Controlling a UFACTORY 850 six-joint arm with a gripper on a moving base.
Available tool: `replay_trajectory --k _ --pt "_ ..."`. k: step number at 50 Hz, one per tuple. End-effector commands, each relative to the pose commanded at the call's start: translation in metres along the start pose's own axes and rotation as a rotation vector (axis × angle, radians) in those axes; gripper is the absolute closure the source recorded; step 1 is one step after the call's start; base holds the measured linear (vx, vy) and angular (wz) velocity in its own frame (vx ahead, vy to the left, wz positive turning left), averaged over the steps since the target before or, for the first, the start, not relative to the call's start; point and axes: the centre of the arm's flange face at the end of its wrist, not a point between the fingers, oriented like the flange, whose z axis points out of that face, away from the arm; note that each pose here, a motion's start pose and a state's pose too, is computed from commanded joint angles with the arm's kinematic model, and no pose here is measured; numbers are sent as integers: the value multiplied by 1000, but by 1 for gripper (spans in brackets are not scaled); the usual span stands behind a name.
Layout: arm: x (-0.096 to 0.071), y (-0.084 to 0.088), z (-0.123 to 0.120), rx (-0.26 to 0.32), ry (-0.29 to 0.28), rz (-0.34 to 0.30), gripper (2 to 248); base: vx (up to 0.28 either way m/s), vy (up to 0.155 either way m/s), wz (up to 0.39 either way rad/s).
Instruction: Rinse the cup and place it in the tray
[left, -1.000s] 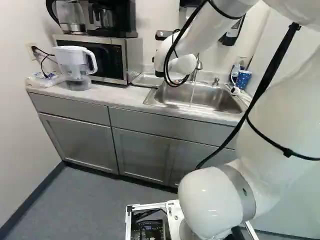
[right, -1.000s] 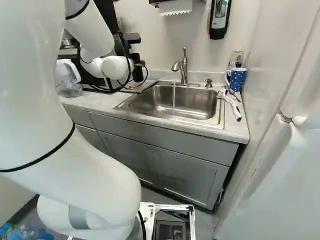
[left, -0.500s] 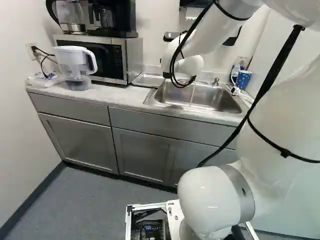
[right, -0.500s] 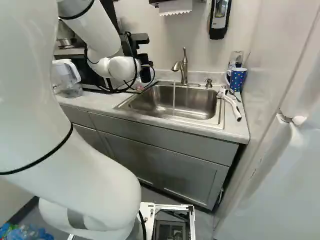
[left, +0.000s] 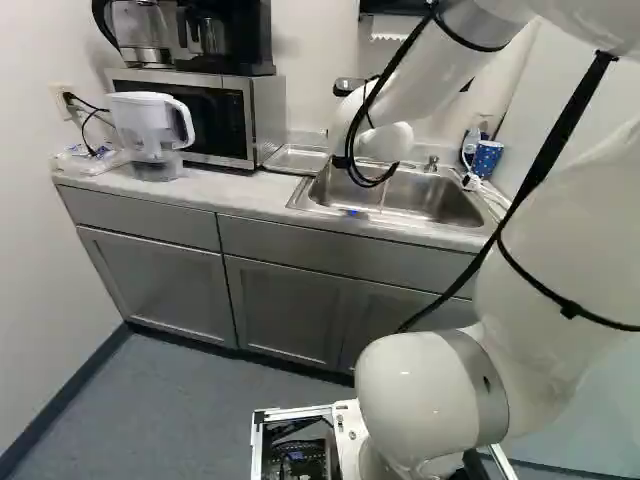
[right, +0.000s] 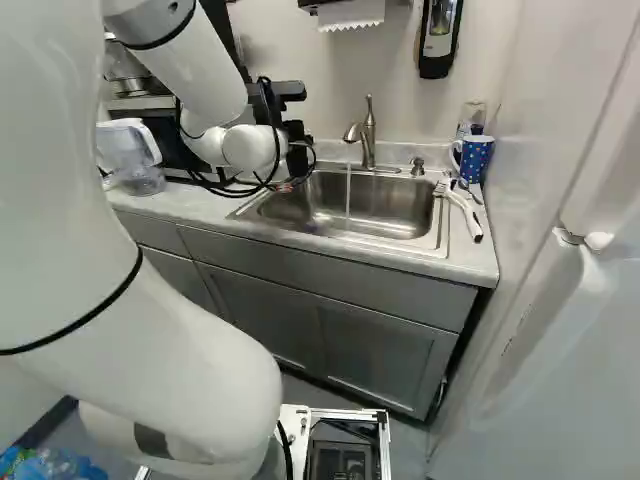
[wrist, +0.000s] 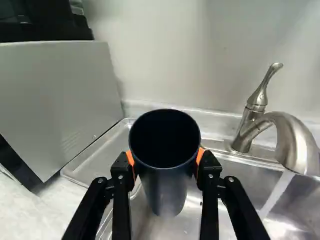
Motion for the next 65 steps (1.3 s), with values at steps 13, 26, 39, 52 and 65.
replay_trajectory --k 13,26,39,52,65 --pt "-15 12 -5 -26 -28 6 125 0 0 0" --pt "-31 28 -10 -60 -57 14 125 0 0 0" --pt "-46 43 -16 -94 -86 23 125 0 0 0" --pt "-60 57 -18 -127 -114 33 125 0 0 0" --pt "-61 72 -24 -162 -114 43 125 0 0 0"
